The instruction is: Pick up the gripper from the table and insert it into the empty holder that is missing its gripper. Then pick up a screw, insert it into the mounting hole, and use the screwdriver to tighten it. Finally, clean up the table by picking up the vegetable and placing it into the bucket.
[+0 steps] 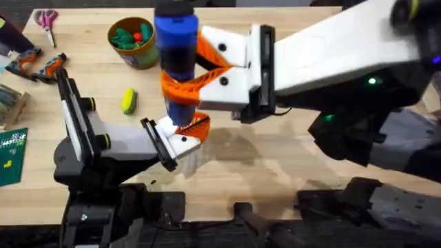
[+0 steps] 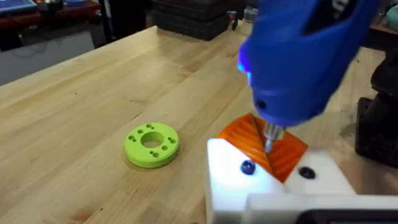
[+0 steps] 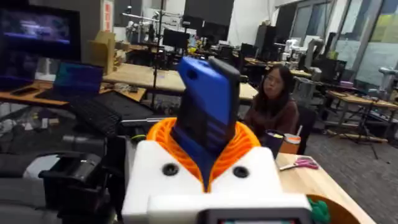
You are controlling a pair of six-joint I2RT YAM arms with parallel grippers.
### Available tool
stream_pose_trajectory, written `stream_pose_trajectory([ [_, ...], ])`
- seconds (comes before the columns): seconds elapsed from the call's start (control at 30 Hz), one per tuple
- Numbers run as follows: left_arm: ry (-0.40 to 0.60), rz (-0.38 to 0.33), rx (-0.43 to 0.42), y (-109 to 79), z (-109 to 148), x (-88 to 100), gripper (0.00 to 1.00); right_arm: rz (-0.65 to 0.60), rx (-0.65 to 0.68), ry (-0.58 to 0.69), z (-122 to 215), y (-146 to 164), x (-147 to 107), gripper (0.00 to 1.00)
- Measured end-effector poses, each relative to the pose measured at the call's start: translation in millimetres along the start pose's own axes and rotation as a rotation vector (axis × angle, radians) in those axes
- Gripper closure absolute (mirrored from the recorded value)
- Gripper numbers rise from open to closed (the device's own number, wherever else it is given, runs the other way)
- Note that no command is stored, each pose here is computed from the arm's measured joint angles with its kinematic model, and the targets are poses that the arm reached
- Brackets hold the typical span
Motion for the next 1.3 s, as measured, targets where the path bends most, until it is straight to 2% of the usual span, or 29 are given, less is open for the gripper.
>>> stream_pose_trajectory([
  [0.5, 0.0, 0.0, 0.0, 0.0, 0, 0.0, 0.997, 0.002, 0.014, -0.008, -10, -1, 9, 0.974],
  [0.8, 0.0, 0.0, 0.0, 0.0, 0, 0.0, 0.997, -0.02, 0.006, 0.018, -16, -8, -4, 0.974],
  [1.3, 0.0, 0.0, 0.0, 0.0, 0, 0.0, 0.997, -0.02, 0.006, 0.018, -16, -8, -4, 0.974],
])
Point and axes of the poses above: each hand's point on the last joint's axis, 136 mm out from that joint toward the fingers, its own z axis back along the fingers, its own y axis along the line the jaws close on, x = y × z, the point moved 4 cm from there along z, back along the fingers, and after that the axes turned 6 degrees about -z, right-handed, at the moved point
